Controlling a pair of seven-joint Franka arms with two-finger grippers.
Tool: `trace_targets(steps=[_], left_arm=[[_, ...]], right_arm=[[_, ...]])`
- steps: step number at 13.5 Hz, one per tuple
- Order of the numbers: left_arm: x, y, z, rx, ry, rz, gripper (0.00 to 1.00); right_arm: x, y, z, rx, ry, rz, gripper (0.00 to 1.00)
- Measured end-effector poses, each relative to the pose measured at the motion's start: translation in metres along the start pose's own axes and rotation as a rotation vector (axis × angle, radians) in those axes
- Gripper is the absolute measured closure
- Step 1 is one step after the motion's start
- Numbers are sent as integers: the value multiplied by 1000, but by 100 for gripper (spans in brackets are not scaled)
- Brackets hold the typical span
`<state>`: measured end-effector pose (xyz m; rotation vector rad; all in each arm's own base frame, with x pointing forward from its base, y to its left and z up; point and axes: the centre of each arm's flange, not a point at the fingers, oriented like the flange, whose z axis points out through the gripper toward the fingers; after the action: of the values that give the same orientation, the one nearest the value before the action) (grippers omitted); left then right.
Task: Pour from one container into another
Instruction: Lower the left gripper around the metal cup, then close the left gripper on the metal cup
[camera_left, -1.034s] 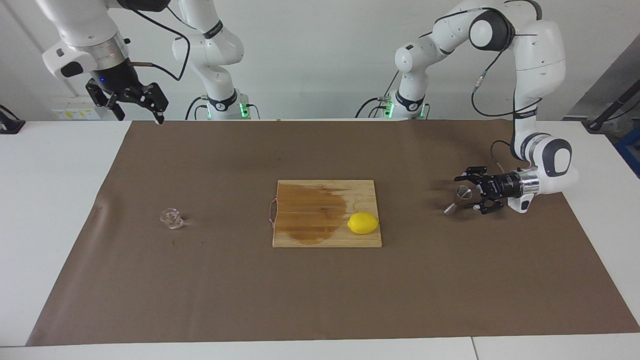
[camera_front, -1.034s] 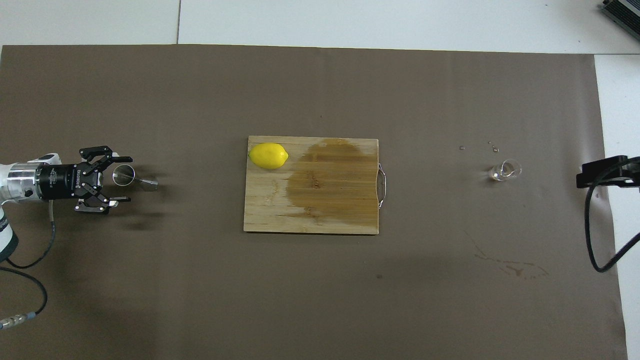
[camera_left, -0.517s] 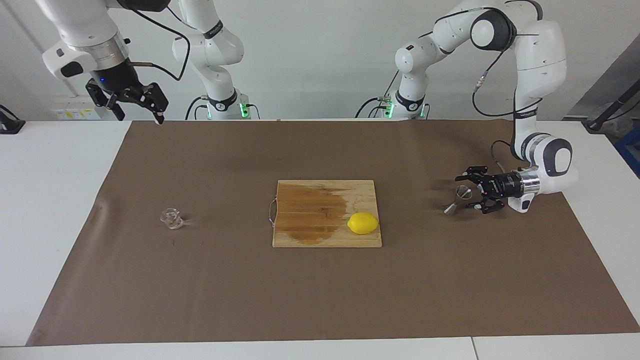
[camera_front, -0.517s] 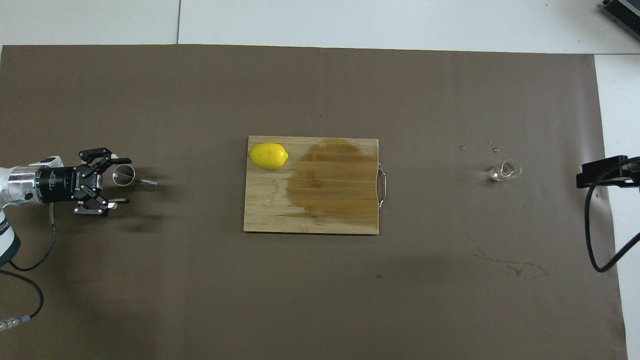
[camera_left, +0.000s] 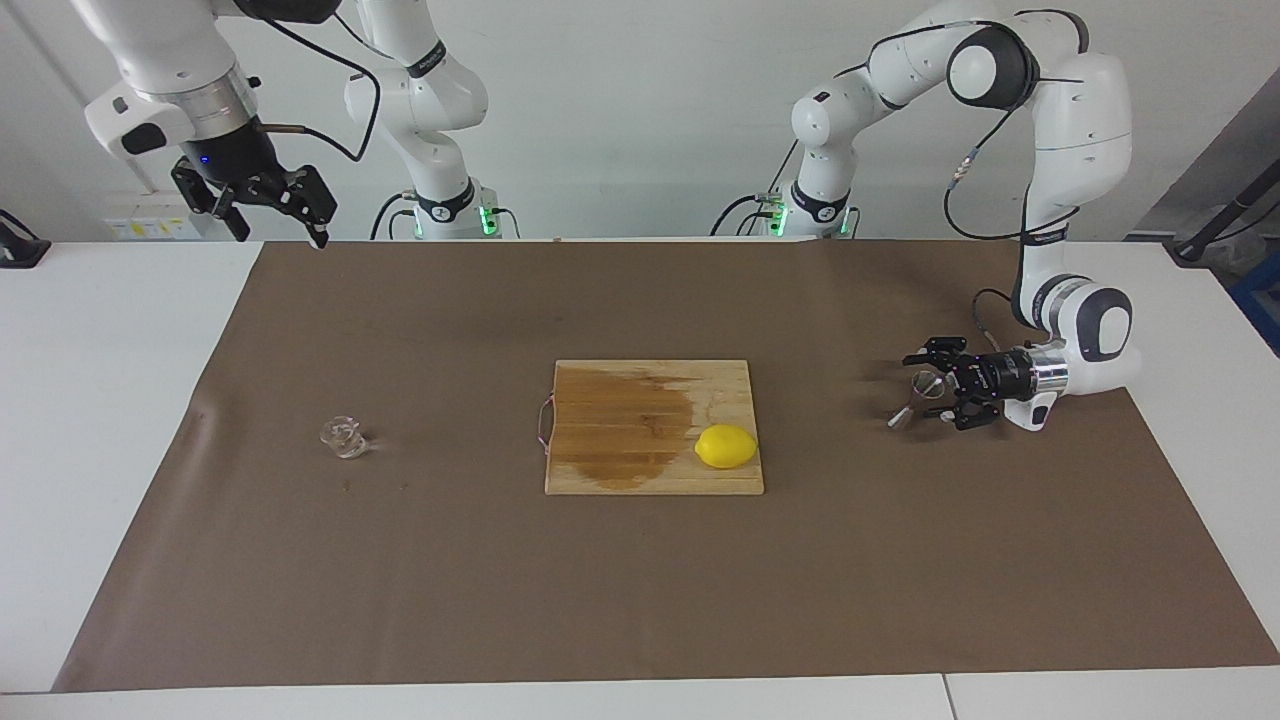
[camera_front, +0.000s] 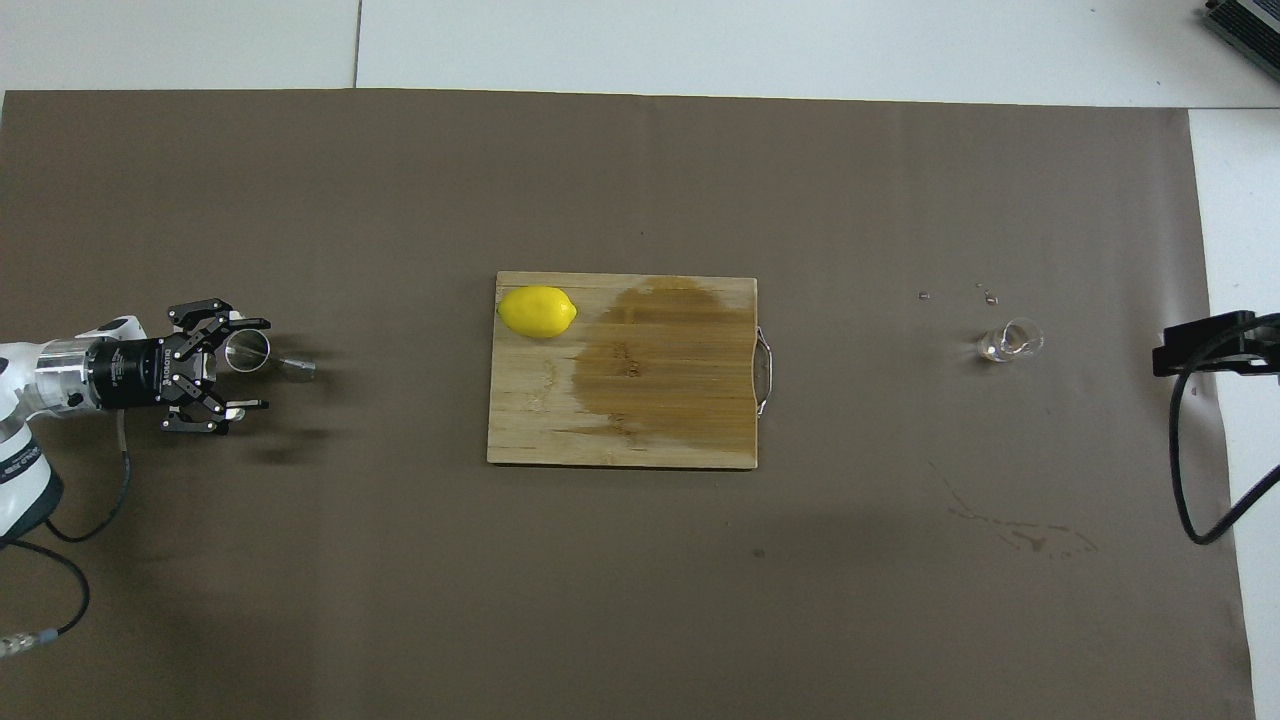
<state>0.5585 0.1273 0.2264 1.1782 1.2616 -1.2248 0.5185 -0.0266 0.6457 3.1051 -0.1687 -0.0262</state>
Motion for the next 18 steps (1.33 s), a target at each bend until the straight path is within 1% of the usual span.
trace_targets(steps=[8, 18], left_arm=[[1, 0, 1, -2, -23, 4, 0], [1, 1, 3, -6, -32, 5, 0]], right_arm=[[0, 0, 0, 0, 0, 0, 0], [0, 0, 0, 0, 0, 0, 0]])
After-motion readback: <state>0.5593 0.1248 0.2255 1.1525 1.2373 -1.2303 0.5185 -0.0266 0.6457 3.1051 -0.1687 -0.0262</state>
